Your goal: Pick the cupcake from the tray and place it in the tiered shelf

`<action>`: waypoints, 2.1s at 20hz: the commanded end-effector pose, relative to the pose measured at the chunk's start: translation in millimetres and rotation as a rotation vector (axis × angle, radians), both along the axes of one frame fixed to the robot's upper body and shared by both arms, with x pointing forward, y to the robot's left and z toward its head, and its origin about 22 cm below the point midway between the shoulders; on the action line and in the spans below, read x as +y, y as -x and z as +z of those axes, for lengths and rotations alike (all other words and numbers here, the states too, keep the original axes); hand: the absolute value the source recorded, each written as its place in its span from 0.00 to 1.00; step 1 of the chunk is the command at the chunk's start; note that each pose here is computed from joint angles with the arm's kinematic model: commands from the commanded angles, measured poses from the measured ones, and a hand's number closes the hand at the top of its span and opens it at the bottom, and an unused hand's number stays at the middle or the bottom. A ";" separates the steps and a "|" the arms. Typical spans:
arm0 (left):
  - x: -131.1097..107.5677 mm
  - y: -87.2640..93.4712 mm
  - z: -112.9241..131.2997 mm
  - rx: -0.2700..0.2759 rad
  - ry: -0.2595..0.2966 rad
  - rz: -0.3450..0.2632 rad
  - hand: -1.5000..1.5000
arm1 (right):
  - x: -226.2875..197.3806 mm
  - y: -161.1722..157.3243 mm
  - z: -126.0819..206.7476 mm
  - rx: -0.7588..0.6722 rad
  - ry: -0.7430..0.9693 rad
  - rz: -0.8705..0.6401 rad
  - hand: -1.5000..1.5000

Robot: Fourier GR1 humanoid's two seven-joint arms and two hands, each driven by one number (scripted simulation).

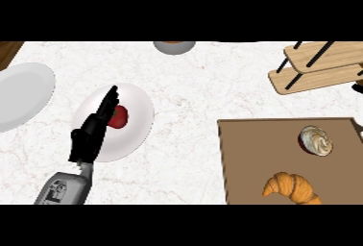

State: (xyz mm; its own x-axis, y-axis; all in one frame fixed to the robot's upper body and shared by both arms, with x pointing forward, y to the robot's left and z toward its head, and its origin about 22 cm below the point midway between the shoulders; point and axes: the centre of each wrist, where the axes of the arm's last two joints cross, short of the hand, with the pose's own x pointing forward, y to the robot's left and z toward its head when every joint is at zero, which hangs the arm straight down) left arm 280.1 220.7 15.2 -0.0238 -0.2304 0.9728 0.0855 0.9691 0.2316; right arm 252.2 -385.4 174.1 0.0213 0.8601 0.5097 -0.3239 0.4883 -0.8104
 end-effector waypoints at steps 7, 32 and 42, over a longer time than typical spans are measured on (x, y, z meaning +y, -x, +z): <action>11.9 -8.3 -6.1 -0.011 -0.003 -0.012 0.50 | 25.7 -20.2 -14.0 0.025 0.023 -0.025 0.00; 17.7 -12.2 2.6 -0.002 0.003 -0.010 0.50 | 20.6 -15.8 -66.8 0.064 0.114 -0.035 0.00; -10.2 -5.0 -1.5 -0.003 0.000 -0.006 0.50 | 22.8 -23.5 -100.2 0.094 0.129 -0.039 0.00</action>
